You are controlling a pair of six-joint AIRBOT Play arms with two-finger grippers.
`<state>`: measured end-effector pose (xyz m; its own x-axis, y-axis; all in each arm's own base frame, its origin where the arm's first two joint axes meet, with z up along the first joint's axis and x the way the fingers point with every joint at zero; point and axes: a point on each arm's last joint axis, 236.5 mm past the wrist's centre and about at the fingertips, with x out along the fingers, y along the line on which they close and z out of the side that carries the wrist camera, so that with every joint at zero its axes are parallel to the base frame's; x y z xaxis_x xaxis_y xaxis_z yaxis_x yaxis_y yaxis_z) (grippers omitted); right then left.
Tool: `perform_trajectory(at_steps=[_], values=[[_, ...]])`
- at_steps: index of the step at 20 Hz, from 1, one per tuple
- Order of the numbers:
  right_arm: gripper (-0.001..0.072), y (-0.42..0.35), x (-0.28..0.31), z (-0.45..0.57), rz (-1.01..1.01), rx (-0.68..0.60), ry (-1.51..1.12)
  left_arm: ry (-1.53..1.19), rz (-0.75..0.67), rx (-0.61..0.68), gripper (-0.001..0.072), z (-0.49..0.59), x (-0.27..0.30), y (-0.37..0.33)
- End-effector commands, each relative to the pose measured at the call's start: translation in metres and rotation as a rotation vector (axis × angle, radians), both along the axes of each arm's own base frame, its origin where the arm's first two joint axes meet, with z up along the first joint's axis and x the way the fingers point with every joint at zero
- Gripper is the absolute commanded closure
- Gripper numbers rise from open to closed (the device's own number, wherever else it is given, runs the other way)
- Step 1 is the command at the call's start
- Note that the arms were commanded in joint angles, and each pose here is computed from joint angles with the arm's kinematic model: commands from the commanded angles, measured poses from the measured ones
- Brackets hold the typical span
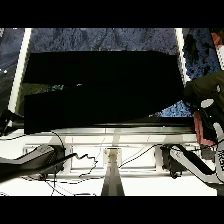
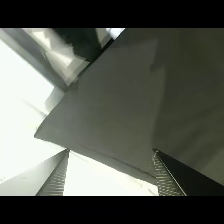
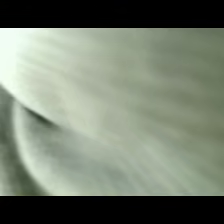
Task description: Fold the clothes and pants, and hang the long-sleeved shirts on hangers.
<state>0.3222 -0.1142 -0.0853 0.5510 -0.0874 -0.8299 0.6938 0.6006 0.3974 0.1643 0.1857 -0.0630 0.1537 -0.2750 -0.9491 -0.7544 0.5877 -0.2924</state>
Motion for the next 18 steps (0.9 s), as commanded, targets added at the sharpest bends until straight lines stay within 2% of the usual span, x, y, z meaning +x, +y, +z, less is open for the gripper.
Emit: perform_trajectory(at_steps=[1, 6, 11, 14, 18], values=[[0.0699, 0.003, 0.0, 0.001, 0.029, 0.003, 0.016, 0.009, -0.009, -0.036, 0.01, -0.022, -0.018, -0.014], [0.0699, 0.01, -0.007, -0.003, 0.043, 0.03, 0.049, -0.089, -0.078, 0.086, 0.01, -0.033, -0.001, 0.006], [0.0699, 0.014, -0.011, -0.006, 0.051, 0.047, 0.069, -0.193, -0.127, 0.128, 0.01, -0.028, 0.02, 0.012], [0.0699, 0.015, -0.012, -0.006, 0.054, 0.051, 0.074, -0.098, -0.191, 0.147, 0.0102, -0.035, -0.004, 0.016], [0.0699, 0.017, -0.013, -0.007, 0.057, 0.056, 0.08, 0.022, -0.278, 0.089, 0.0104, -0.038, -0.038, 0.004]])
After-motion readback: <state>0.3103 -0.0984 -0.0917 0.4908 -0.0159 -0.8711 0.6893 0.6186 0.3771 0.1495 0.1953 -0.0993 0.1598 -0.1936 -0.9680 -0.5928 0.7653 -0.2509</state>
